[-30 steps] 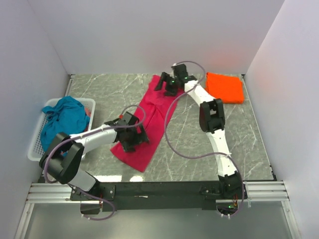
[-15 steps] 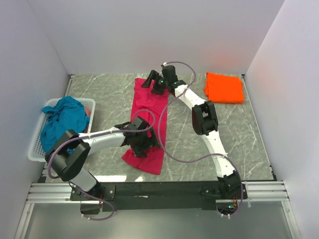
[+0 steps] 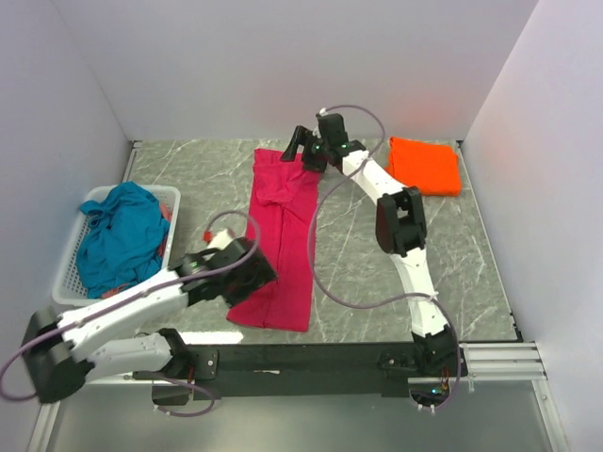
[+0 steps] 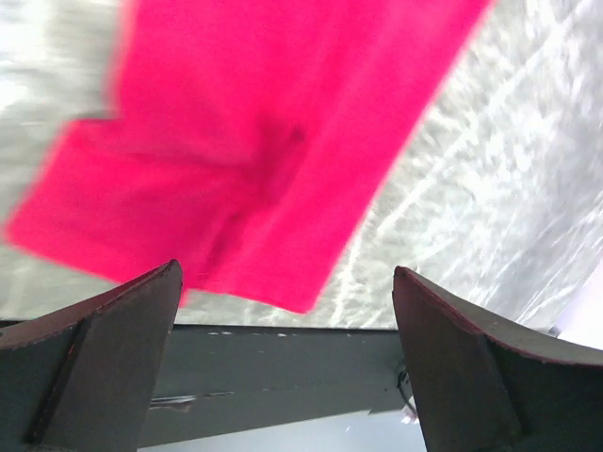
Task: Fold and stack the t-shirts
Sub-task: Fold the tshirt
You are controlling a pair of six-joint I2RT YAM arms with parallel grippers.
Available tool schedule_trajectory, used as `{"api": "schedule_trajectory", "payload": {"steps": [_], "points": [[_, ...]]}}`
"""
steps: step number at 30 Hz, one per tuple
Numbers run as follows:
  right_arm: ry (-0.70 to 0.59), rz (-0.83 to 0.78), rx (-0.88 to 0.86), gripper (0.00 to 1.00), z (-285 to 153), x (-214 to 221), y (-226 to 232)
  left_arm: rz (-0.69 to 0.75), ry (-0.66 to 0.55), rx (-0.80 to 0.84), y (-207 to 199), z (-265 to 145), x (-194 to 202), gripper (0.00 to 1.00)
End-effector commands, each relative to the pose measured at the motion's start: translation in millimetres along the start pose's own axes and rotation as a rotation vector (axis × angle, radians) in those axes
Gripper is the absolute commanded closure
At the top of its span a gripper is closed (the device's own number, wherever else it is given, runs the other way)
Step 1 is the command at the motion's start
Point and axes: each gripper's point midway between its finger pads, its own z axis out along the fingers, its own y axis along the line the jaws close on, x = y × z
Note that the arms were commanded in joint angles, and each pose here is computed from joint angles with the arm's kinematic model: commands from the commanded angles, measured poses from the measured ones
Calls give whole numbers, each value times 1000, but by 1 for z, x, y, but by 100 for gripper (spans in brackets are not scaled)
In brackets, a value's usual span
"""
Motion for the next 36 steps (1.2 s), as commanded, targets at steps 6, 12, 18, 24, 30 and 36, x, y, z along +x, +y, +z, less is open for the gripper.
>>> {"api": "schedule_trajectory", "payload": {"steps": [6, 12, 18, 24, 30, 36], "points": [[-143, -162, 52, 6, -160, 2, 53, -173, -57, -198, 105, 17, -19, 1], [-99, -141, 128, 7, -197, 77, 26, -198, 11, -201, 123, 37, -16, 15], [-72, -108, 193, 7, -215, 113, 3, -176, 89, -262, 141, 40, 2, 48], [-42, -114, 244, 7, -229, 135, -16, -166, 124, -229, 143, 41, 11, 59], [77, -150, 256, 8, -244, 183, -28, -122, 169, -240, 142, 46, 17, 99], [293, -386, 233, 11, -270, 282, -12, -130, 180, -232, 141, 35, 19, 99]]}}
